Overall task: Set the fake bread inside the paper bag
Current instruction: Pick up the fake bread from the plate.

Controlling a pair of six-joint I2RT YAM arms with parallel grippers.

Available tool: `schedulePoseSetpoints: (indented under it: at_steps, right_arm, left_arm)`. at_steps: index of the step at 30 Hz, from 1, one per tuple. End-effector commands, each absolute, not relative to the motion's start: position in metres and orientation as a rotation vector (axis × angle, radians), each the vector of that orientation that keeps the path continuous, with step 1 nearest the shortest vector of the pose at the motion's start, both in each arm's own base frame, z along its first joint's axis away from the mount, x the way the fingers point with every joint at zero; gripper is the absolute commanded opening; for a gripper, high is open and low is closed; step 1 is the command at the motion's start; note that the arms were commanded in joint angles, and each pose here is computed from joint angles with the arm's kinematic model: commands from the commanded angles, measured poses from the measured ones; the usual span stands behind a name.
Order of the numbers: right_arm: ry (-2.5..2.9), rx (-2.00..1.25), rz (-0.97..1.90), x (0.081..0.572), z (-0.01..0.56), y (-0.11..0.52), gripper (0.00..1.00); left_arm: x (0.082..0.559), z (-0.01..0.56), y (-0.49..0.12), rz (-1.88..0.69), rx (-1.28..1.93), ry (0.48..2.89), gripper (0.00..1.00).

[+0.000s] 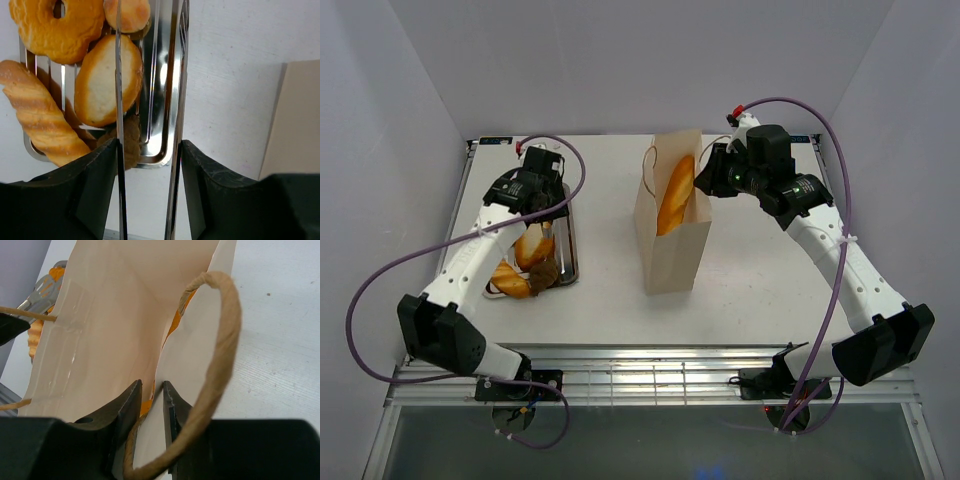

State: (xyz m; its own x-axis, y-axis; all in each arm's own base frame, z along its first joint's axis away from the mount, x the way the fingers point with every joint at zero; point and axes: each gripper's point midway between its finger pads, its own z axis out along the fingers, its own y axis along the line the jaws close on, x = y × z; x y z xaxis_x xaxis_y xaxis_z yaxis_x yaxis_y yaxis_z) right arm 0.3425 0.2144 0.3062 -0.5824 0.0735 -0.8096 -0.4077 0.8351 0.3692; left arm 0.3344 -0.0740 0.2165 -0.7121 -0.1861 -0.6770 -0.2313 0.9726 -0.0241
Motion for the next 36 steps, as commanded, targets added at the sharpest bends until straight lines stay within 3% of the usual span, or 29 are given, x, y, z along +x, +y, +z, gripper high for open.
schedulePoseSetpoints:
  at_steps: [1,15,36]
  right_arm:
    - [2.050,-0.268,0.663,0.343,0.321,0.215,0.30]
    - [2.059,-0.270,0.660,0.346,0.317,0.216,0.30]
    - [2.054,-0.266,0.687,0.345,0.319,0.220,0.30]
  left_arm:
    - [0.371,0.222,-0.063,0.161,-0.258,2.330,0.62]
    - [0.424,0.184,-0.057,0.299,-0.208,2.380,0.60]
    - [0.397,0.158,-0.051,0.369,-0.188,2.439,0.59]
